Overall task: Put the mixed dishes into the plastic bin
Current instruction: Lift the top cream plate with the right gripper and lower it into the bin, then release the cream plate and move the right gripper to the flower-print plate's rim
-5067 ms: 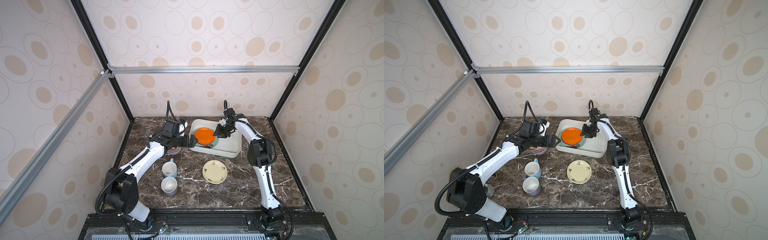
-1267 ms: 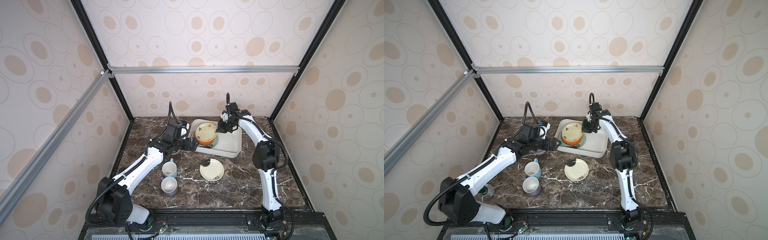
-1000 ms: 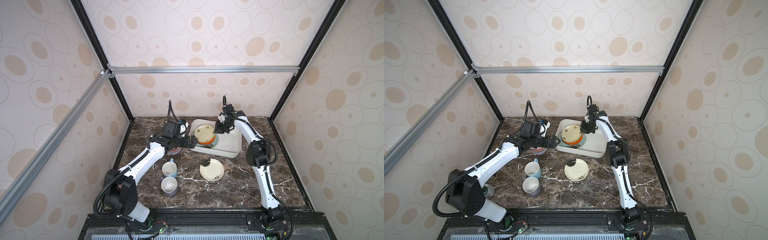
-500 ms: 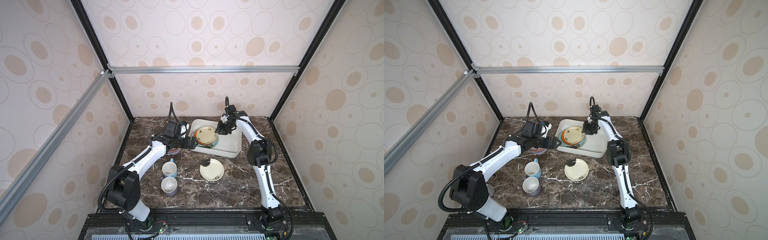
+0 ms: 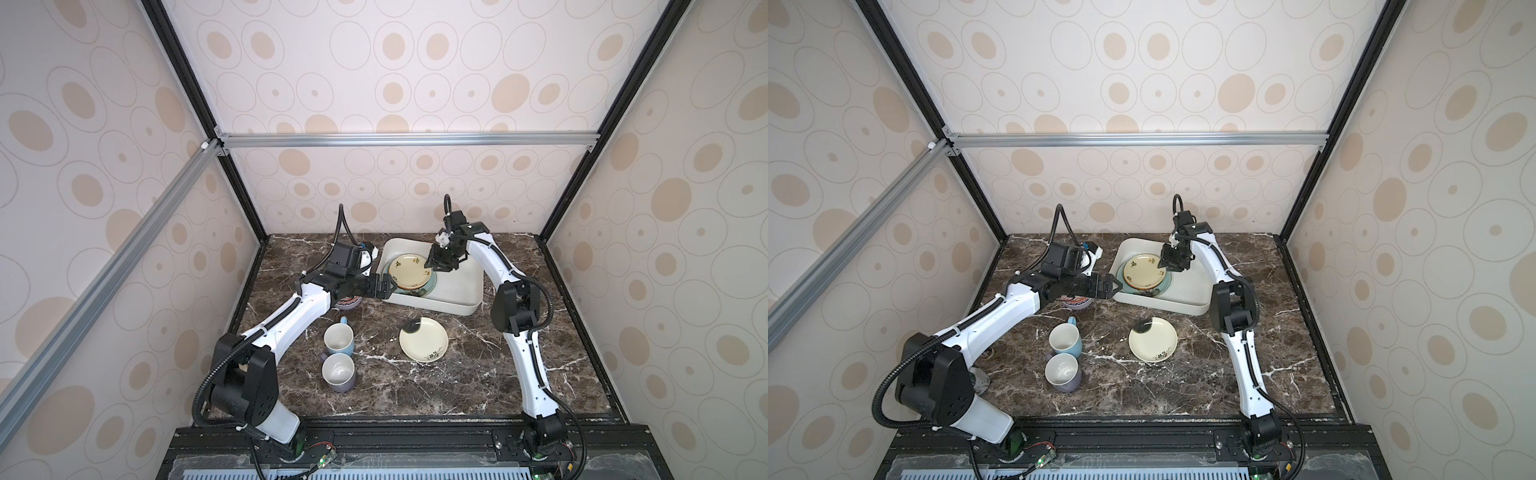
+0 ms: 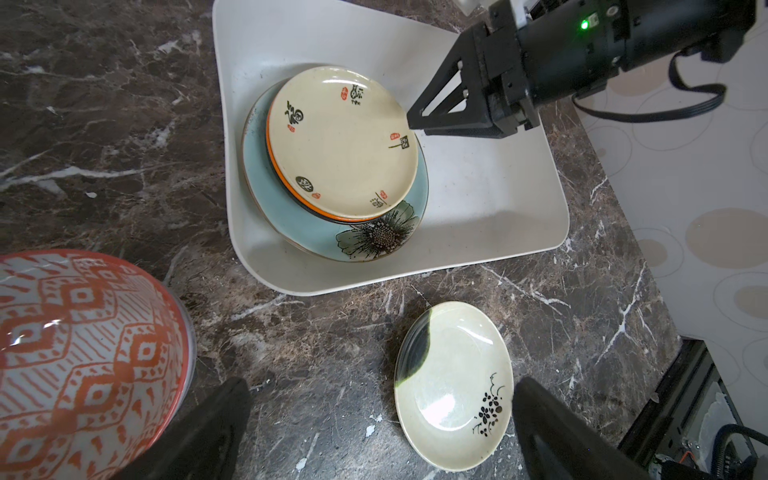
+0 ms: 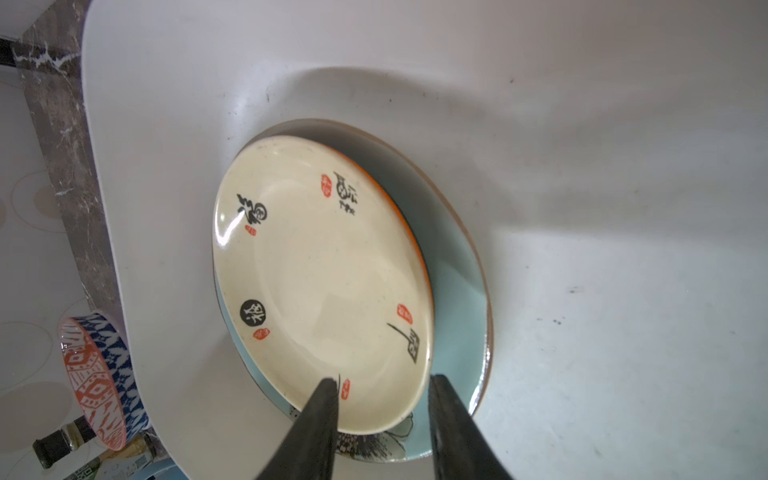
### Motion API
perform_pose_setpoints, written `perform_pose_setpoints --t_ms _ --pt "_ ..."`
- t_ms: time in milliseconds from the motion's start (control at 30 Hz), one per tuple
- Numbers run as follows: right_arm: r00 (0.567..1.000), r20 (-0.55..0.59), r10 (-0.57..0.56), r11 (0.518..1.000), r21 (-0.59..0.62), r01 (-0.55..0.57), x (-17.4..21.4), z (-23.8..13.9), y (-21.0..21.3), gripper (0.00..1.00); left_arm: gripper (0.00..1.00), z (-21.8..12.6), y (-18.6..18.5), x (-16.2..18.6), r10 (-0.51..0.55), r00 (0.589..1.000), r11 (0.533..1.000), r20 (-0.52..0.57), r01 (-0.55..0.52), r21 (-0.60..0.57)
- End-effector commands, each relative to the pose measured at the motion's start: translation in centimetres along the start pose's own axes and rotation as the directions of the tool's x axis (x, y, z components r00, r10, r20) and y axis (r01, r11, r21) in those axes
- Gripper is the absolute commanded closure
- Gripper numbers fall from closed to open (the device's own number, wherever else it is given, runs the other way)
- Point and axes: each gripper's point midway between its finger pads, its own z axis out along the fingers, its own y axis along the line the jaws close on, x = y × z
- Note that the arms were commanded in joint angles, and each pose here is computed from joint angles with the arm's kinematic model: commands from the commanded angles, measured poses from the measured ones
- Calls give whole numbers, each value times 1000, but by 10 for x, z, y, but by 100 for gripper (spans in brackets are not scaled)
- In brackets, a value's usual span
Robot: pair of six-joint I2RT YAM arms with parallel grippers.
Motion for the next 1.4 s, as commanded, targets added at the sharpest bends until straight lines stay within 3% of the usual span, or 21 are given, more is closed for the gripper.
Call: perform_pose_setpoints --t_ms 0,300,567,933,1133,1367 --pt "999 -5 -45 999 7 45 9 -26 14 61 1 -15 -5 -10 26 998 1000 50 -26 16" --pt "995 -10 -100 994 44 101 73 -83 19 61 1 -33 -15 3 -31 995 997 97 24 71" --pt "996 9 -93 995 46 92 159 -110 7 60 1 -36 -49 47 -17 998 993 58 10 114" --pt "999 -32 -38 997 62 40 259 -88 -44 60 1 -31 -86 131 -2 1000 991 -3 2 137" --pt "999 -39 -19 998 61 21 278 -76 -59 60 1 -26 -93 160 12 999 992 -49 -6 127" --pt "999 -47 -9 998 59 12 274 -62 -61 60 1 -29 -95 157 31 999 993 -37 -26 111"
